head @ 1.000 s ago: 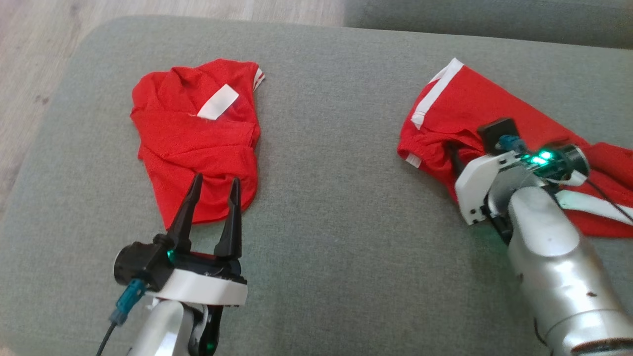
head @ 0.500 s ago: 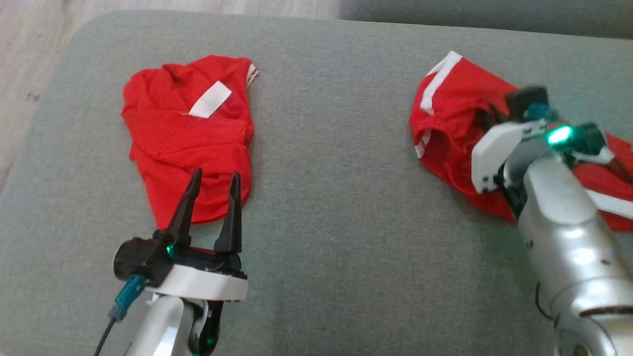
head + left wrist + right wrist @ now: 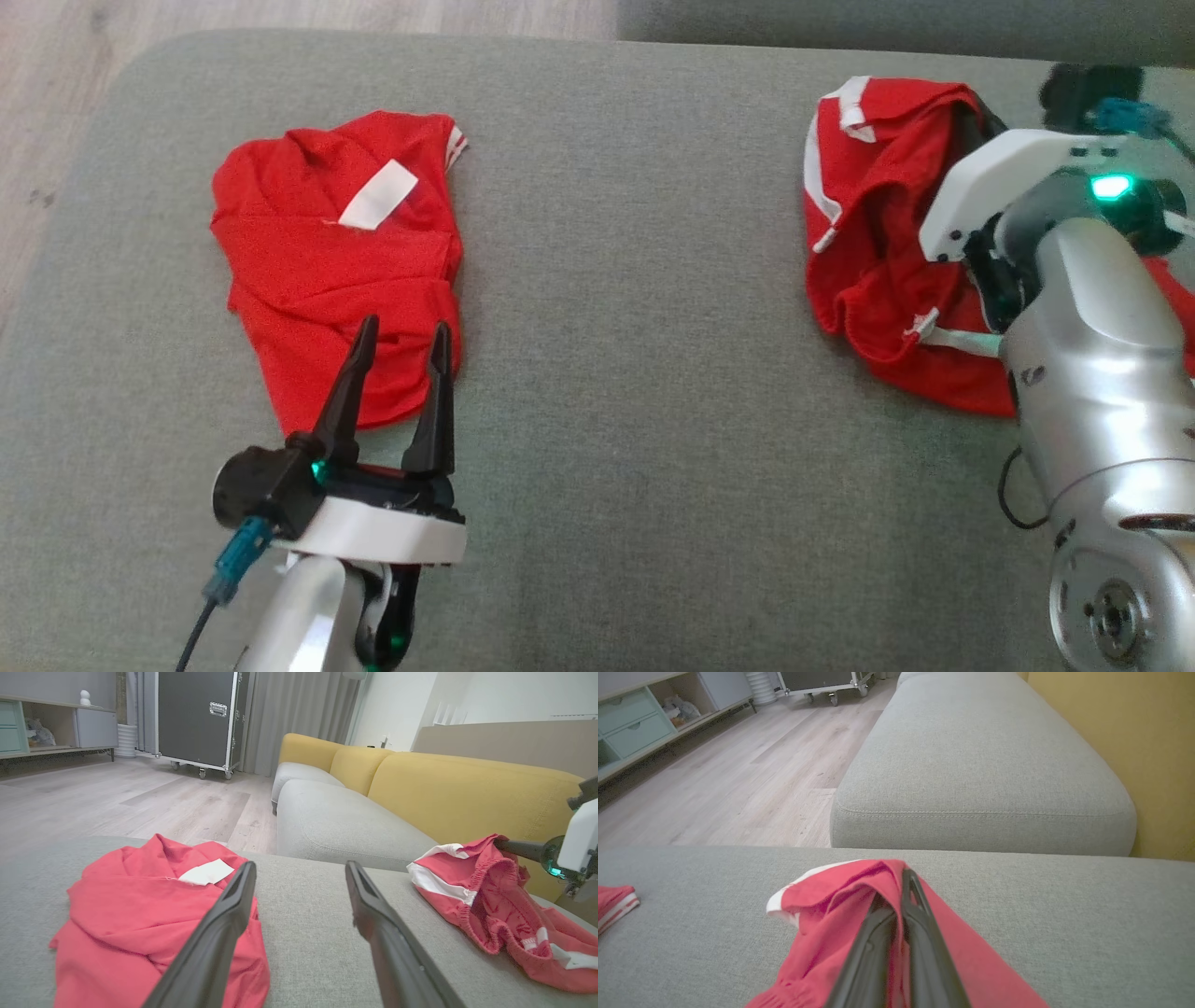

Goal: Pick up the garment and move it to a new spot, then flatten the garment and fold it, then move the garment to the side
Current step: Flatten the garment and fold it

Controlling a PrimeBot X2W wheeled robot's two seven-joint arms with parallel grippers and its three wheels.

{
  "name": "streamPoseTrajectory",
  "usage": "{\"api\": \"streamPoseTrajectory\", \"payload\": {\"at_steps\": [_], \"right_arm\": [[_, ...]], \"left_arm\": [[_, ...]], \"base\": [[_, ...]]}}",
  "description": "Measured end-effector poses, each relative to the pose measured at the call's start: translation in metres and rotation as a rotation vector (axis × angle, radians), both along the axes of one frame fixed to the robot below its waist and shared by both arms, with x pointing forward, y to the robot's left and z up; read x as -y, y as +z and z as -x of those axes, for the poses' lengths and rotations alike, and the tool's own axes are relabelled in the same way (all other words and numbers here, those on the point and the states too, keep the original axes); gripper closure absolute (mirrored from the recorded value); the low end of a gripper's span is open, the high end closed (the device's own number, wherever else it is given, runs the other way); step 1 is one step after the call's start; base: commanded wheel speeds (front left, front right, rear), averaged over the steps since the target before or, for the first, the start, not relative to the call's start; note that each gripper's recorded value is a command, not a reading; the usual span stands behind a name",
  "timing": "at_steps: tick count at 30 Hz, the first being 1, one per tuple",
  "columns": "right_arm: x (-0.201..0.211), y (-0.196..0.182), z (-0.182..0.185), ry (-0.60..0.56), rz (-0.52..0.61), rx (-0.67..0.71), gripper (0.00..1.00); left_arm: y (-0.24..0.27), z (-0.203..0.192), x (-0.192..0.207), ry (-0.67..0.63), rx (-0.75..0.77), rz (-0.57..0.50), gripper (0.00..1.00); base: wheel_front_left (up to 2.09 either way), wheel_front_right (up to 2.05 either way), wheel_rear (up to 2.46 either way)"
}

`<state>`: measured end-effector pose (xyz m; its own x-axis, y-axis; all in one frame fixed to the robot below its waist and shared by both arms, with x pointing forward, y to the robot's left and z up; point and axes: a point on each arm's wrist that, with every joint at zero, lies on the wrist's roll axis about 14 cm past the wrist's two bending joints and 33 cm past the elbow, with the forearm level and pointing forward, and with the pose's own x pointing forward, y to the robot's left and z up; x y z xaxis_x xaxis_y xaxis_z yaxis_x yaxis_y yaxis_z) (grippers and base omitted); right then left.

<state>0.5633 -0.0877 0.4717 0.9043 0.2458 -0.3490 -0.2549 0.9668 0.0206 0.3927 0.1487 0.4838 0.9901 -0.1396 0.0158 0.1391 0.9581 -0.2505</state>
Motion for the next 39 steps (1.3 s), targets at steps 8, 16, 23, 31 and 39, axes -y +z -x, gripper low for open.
{"api": "streamPoseTrajectory", "payload": {"at_steps": [8,16,23,31,39], "right_arm": [[0.009,0.013,-0.011,-0.091,-0.103,0.011,1.00],[-0.007,0.030,-0.017,-0.098,-0.207,0.057,1.00],[-0.025,0.034,-0.011,-0.035,-0.172,0.033,0.00],[-0.010,0.031,0.004,-0.003,-0.040,0.022,0.00],[0.012,0.078,0.010,0.000,0.006,0.273,0.00]], "left_arm": [[0.006,0.005,-0.018,0.055,0.016,-0.005,0.00],[0.011,0.009,-0.023,0.070,0.029,-0.006,0.00],[0.016,0.012,-0.025,0.079,0.042,-0.006,0.00],[0.023,0.010,-0.018,0.059,0.063,0.003,0.00],[0.041,0.002,0.001,0.005,0.122,0.020,0.00]], "base": [[0.00,0.00,0.00],[0.00,0.00,0.00],[0.00,0.00,0.00],[0.00,0.00,0.00],[0.00,0.00,0.00]]}}
